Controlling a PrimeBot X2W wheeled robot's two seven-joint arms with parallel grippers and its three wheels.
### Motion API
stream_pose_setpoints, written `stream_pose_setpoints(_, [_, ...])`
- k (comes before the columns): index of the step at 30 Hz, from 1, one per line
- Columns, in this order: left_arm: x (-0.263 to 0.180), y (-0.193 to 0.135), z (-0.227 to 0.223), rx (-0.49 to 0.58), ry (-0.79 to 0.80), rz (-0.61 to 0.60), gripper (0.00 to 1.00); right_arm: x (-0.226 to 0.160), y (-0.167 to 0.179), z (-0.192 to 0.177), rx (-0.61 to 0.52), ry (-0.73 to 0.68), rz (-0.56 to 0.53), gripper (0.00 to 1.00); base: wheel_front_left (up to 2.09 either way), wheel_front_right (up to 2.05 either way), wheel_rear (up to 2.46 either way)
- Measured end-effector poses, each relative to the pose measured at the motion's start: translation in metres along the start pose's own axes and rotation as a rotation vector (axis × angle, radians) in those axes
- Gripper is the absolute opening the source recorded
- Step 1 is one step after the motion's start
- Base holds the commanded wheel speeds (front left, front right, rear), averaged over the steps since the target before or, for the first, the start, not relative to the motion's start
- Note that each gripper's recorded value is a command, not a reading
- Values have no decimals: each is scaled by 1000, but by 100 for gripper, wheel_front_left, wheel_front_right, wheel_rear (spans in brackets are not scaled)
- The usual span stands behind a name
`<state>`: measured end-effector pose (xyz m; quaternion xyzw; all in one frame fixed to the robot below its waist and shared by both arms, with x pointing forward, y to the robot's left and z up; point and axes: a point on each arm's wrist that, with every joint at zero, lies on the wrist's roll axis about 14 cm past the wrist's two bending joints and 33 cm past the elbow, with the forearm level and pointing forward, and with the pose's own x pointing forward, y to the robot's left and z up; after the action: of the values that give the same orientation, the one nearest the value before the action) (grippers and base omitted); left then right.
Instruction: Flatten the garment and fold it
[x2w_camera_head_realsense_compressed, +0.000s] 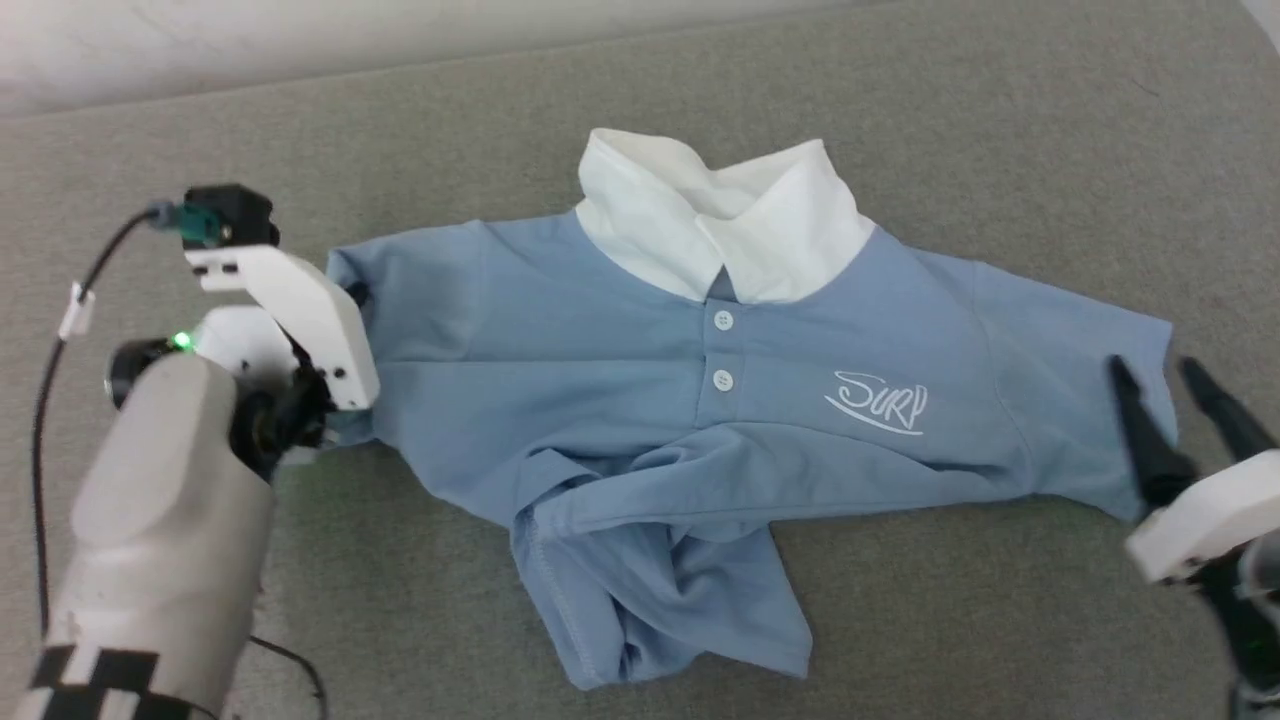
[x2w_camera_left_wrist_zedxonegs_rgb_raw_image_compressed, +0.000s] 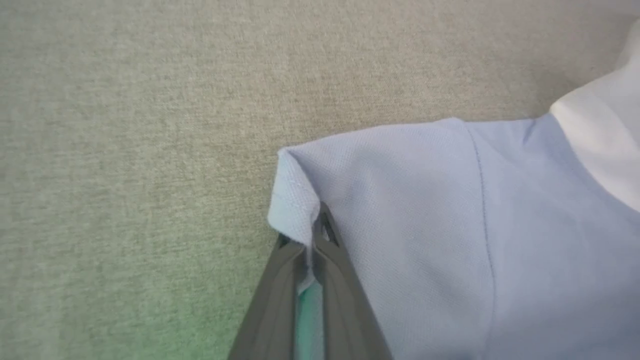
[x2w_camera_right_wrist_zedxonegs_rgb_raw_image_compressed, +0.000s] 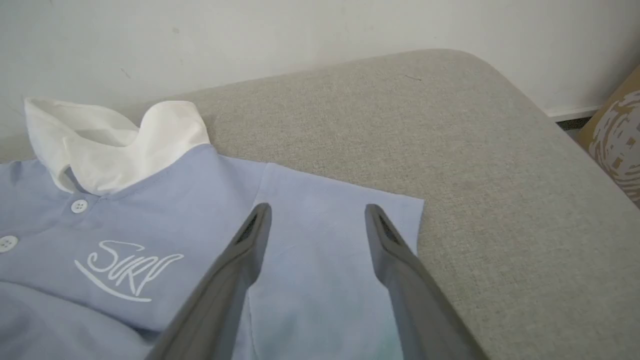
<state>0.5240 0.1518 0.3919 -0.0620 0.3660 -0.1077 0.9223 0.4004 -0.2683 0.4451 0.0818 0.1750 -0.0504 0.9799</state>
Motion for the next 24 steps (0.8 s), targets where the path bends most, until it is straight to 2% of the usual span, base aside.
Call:
stream_pose_setpoints(6, [-19, -7, 15, -3, -129, -19, 0, 21, -42, -14, 46, 182, -67, 100, 0, 0, 0])
stream_pose_setpoints(11, [-33, -7, 34, 17, -212, -21, 0, 42, -42, -29, 62, 349, -49, 100, 0, 0, 0])
stream_pose_setpoints(18, [-35, -10, 40, 29, -239, -35, 0, 57, -39, -62, 92, 602, -35, 100, 0, 0, 0])
stream_pose_setpoints(19, [-36, -10, 40, 30, -241, -36, 0, 57, -37, -64, 93, 638, -28, 87, 0, 0, 0])
stream_pose_setpoints(20, [-36, -10, 39, 30, -240, -37, 0, 58, -37, -64, 94, 659, -24, 37, 0, 0, 0])
stream_pose_setpoints(21, [-37, -10, 38, 30, -237, -37, 0, 59, -37, -64, 95, 676, -22, 0, 0, 0, 0])
stream_pose_setpoints(24, [-41, -9, 37, 31, -237, -34, 0, 59, -34, -60, 66, 682, -8, 0, 0, 0, 0])
